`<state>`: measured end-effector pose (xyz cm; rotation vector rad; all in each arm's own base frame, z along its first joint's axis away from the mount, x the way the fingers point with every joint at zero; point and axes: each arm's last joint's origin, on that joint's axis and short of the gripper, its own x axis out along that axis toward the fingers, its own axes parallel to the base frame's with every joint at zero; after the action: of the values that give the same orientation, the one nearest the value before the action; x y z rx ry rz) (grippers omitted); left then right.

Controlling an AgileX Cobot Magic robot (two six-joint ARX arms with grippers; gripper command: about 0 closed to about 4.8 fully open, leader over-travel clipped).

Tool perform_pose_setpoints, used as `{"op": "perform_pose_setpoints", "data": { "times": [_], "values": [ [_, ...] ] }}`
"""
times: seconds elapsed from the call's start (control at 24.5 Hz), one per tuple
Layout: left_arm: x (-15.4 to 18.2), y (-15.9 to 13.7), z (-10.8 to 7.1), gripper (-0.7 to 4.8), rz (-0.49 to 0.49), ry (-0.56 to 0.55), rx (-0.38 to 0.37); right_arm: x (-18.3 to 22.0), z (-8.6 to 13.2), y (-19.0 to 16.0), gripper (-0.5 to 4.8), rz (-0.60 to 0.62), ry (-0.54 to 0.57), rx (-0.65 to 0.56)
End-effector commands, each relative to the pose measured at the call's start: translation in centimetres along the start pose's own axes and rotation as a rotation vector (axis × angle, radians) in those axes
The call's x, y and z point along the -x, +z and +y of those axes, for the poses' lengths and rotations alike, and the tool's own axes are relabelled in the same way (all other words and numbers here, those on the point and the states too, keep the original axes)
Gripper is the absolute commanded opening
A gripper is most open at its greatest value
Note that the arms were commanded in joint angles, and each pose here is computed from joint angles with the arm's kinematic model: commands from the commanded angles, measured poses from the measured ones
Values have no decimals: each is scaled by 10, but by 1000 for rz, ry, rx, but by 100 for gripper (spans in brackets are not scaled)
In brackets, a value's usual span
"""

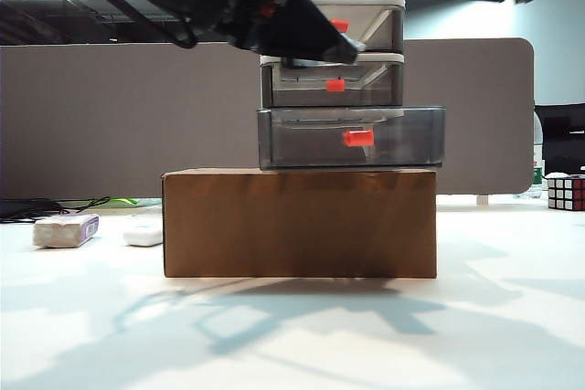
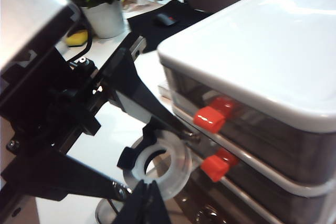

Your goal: Open the third layer of the drawer on the table, pick up the transparent tape on the table and put it in, and finally close the drawer.

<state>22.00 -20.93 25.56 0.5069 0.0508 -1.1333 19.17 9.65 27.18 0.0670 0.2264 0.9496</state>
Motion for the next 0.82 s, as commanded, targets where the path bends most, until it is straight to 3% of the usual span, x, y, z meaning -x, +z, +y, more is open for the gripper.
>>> {"op": "perform_pose_setpoints", "data": {
  "times": [0.04, 0.12, 0.16, 0.29, 0.82],
  "values": [
    [-7, 2, 0, 176, -19, -33, 1, 7, 2, 6, -5, -26, -17, 24],
    [-11, 1, -6, 195, -19, -74, 2, 12, 4, 10, -5, -45, -25, 35],
    [-14, 2, -10, 259, -19, -90, -1, 15, 6, 11, -5, -53, -26, 39],
    [-15, 3, -13, 342, -20, -100, -3, 17, 7, 12, -5, -56, -26, 41],
    [-15, 3, -15, 344, -6, -102, -1, 18, 7, 11, -5, -43, -26, 33]
  ]
}}
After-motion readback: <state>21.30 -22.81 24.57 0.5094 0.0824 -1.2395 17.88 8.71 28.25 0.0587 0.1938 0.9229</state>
